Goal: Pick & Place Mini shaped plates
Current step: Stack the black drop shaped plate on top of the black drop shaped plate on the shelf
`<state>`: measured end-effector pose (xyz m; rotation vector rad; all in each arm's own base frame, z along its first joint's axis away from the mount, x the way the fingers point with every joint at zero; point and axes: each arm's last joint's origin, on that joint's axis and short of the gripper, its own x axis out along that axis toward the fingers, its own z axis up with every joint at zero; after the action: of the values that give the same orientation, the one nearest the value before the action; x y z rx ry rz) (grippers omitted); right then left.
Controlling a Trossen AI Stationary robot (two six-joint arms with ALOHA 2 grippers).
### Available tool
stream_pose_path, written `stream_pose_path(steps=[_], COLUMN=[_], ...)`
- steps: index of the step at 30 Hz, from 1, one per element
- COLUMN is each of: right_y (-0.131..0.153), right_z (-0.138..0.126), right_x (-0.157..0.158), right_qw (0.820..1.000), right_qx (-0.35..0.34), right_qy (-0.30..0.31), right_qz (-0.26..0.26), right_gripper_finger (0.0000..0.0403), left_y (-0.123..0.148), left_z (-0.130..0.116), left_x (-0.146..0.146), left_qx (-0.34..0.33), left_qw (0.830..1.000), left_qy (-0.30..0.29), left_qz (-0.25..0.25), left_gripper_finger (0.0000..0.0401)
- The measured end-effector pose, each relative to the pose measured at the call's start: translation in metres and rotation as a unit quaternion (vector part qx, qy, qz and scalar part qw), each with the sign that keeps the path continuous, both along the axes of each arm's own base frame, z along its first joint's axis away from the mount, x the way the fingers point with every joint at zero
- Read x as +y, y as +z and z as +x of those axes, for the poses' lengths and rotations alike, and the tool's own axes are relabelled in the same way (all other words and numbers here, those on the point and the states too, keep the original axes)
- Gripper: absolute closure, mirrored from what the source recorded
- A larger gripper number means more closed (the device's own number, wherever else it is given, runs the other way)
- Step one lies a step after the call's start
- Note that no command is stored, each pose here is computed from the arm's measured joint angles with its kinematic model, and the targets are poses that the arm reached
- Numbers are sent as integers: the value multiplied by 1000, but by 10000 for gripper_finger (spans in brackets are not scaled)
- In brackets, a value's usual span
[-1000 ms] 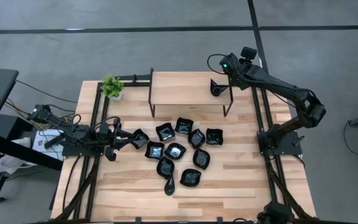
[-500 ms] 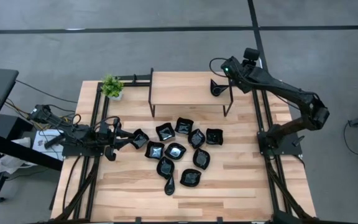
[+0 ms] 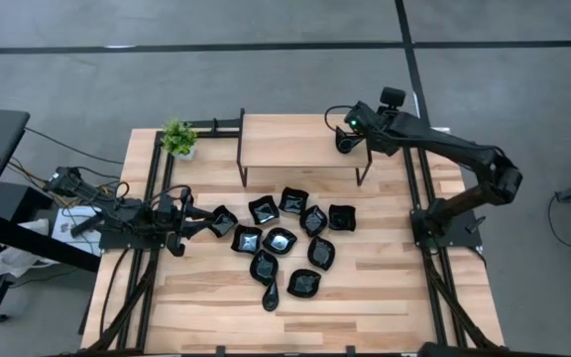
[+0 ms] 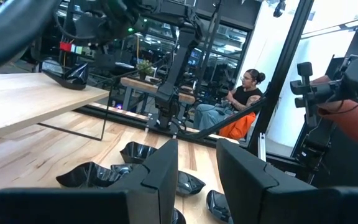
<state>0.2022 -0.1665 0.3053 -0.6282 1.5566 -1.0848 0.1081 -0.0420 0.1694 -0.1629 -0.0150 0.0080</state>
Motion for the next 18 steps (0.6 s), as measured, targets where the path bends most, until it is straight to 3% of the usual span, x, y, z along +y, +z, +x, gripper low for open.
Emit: stream_pose_path(steps=[11, 18], right_y=[7, 0], right_z=[10, 8], right_x=[-14, -27], right_qw=[999, 999], right_qx=[-9, 3], right_qy=[22, 6], right_qz=[-37, -31], right_gripper_finger=[403, 403], left_y=[1, 1], left_z=[0, 0], left_x=[0, 0], left_qx=[-3, -6], left_qw=[1000, 1000], left_qy=[0, 0], left_qz=[-2, -4], left_gripper_finger=[289, 289])
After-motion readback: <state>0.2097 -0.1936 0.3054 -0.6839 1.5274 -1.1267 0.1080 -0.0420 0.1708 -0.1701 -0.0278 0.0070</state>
